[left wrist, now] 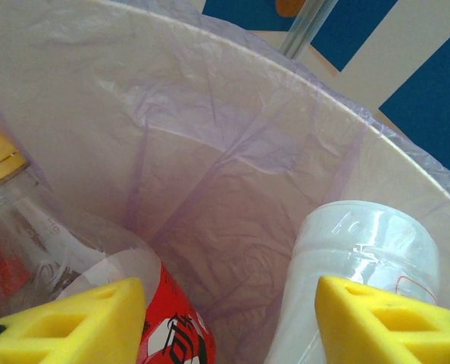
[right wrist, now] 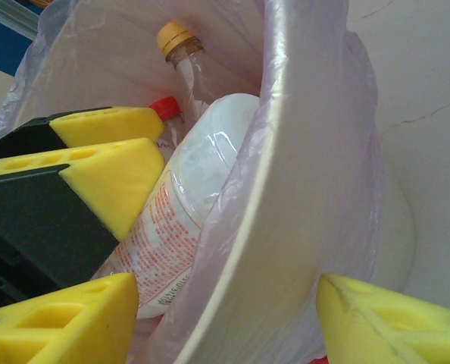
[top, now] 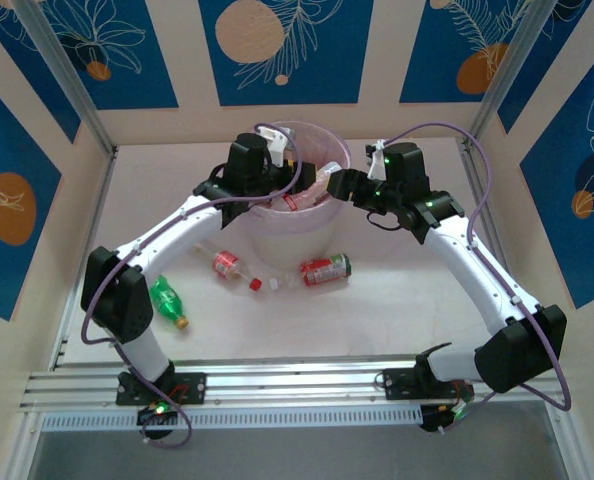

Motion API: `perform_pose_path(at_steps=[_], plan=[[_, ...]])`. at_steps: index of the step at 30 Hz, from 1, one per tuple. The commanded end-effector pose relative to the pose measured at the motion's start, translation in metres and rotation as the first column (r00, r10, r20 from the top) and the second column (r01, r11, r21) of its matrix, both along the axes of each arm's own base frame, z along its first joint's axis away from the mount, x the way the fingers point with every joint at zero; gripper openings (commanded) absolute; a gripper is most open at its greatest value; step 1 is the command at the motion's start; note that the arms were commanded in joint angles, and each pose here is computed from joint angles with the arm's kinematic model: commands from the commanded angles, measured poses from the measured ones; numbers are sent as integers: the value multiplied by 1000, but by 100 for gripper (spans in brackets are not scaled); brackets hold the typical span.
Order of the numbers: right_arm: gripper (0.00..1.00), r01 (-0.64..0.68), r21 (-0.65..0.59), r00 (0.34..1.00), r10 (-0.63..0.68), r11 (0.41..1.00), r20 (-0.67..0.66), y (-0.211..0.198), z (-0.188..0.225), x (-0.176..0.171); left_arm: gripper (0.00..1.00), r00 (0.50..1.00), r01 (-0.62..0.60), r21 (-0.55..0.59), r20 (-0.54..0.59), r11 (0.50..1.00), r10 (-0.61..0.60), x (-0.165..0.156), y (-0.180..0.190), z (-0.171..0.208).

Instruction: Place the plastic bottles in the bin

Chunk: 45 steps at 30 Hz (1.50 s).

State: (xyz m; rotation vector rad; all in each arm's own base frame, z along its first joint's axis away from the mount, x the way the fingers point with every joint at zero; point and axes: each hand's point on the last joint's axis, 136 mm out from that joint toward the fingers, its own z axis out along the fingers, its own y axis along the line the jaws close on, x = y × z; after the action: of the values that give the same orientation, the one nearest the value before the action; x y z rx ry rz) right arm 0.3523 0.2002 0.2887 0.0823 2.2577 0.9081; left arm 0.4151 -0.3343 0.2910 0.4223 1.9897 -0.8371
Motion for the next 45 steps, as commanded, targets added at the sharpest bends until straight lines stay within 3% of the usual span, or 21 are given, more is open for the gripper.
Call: perform_pose_path(at_steps=[1,8,12,15,19,23,28,32,38,42,45], plan=[[64,-1,-15,1000,1,1000,-1,1,3,1,65,999,22,23,36,999,-23,-7,-5,17],[64,-2,-20,1000,2,1000,1,1,2,1,75,988,-47,98,153,994,31,-17,24,76],[64,-4,-20,1000,4,1000,4,1,3,1,79,980,-138,172,165,975,110,-25,59,91],[64,-8,-19,1000,8,1000,9,1,4,1,82,978,-191,220,121,957,168,-33,95,82],[64,-26,-15,999,26,1000,18,3,7,0,84,960,-259,167,-67,951,273,-49,164,51],[65,-37,-23,999,37,999,23,3,9,-3,86,853,-433,228,-209,872,478,-80,247,1],[65,-35,-18,999,36,999,34,0,8,-4,86,719,-478,334,-382,813,580,-137,278,-80],[65,-52,-17,998,53,998,32,0,8,-5,86,548,-508,422,-514,751,660,-178,297,-132],[65,-56,-17,998,56,998,33,-2,5,-4,89,371,-586,517,-515,625,773,-209,328,-165],[65,-54,-5,998,54,999,30,-3,2,-2,89,281,-695,422,-587,582,760,-209,333,-185],[65,-58,-4,998,58,998,29,-3,1,0,92,211,-716,460,-575,525,791,-216,346,-202]])
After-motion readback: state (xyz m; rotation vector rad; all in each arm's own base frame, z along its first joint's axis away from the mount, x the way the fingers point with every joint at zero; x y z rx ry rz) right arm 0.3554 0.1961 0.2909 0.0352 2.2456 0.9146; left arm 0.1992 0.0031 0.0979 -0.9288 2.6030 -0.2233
